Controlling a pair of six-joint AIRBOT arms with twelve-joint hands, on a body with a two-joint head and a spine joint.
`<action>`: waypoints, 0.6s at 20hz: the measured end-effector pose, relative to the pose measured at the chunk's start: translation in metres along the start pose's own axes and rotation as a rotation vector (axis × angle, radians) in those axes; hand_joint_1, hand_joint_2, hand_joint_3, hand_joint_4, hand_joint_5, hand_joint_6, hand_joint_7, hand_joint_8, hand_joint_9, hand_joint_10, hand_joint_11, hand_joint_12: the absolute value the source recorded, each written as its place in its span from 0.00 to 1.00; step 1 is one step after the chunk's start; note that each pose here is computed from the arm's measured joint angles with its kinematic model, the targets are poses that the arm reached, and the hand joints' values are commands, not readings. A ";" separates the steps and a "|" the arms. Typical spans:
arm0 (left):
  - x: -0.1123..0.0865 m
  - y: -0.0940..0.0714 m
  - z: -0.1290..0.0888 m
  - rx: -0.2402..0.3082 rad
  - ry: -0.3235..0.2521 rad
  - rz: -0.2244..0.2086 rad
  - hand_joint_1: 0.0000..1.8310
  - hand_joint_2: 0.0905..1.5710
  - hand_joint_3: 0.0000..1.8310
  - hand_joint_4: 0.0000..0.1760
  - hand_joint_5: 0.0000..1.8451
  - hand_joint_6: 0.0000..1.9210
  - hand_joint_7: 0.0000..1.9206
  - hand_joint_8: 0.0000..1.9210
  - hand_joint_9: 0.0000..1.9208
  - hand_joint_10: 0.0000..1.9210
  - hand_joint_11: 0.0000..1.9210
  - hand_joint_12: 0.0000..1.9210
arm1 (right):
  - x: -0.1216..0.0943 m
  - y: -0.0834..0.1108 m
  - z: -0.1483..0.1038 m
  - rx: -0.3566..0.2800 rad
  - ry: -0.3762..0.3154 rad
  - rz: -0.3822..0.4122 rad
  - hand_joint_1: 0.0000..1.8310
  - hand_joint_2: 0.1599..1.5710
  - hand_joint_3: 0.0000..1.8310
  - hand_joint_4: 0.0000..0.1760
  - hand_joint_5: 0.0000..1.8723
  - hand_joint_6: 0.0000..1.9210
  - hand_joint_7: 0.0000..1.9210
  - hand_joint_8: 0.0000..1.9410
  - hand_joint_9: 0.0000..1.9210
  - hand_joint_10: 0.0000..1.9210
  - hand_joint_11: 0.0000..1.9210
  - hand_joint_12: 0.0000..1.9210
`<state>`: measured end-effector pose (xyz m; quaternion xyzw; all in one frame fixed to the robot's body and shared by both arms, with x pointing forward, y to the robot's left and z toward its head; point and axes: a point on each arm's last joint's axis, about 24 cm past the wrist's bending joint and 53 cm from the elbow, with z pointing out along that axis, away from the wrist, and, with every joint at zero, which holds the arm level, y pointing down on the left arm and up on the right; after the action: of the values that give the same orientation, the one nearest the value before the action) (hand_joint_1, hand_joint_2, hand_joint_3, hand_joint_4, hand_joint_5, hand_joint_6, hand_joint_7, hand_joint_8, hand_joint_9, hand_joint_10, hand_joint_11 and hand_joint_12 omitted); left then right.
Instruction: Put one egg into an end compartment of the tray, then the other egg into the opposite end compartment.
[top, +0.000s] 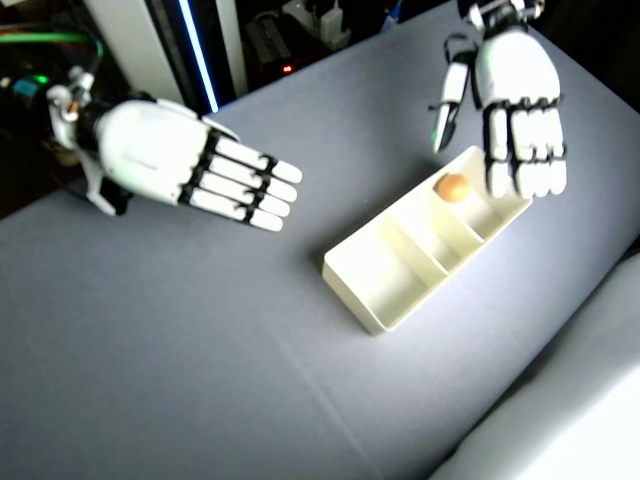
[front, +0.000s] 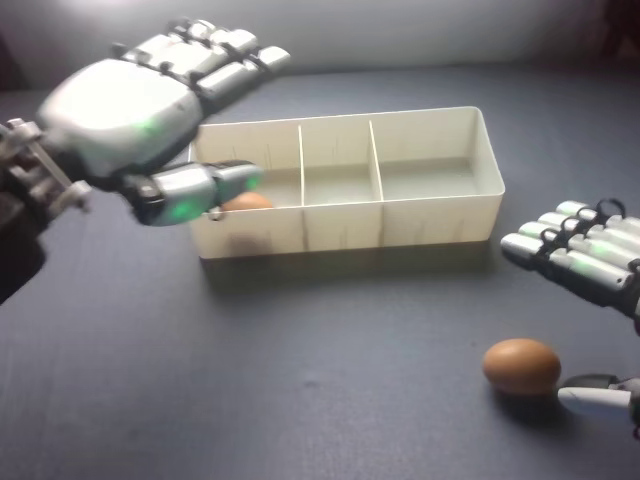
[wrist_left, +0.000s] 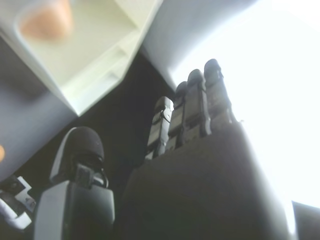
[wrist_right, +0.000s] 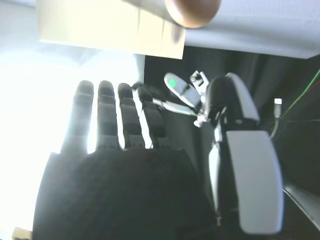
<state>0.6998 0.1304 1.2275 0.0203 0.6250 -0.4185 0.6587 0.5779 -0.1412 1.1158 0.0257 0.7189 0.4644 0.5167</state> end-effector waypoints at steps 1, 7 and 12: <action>-0.002 0.000 -0.007 0.005 -0.009 -0.004 0.19 0.88 0.00 0.40 0.06 0.00 0.00 0.00 0.00 0.00 0.00 0.18 | 0.004 -0.001 0.002 0.002 0.015 0.003 0.36 0.70 0.00 0.00 0.00 0.00 0.00 0.00 0.00 0.00 0.00 0.00; -0.002 -0.013 -0.046 0.061 -0.029 -0.036 0.38 0.84 0.00 0.34 0.10 0.00 0.00 0.00 0.00 0.00 0.00 0.20 | 0.031 -0.018 0.018 0.047 0.099 0.017 0.41 0.71 0.00 0.00 0.02 0.01 0.03 0.01 0.03 0.06 0.00 0.29; -0.001 -0.010 -0.060 0.061 -0.037 -0.067 0.26 0.87 0.01 0.24 0.08 0.00 0.00 0.00 0.00 0.00 0.00 0.37 | 0.046 -0.023 0.036 0.048 0.135 0.038 0.65 0.77 0.00 0.00 0.38 0.57 0.43 0.67 0.49 0.78 0.44 0.95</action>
<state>0.6456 0.1578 1.2203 0.0120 0.6000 -0.4596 0.6547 0.5944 -0.1074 1.0651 0.0207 0.7624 0.4573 0.4574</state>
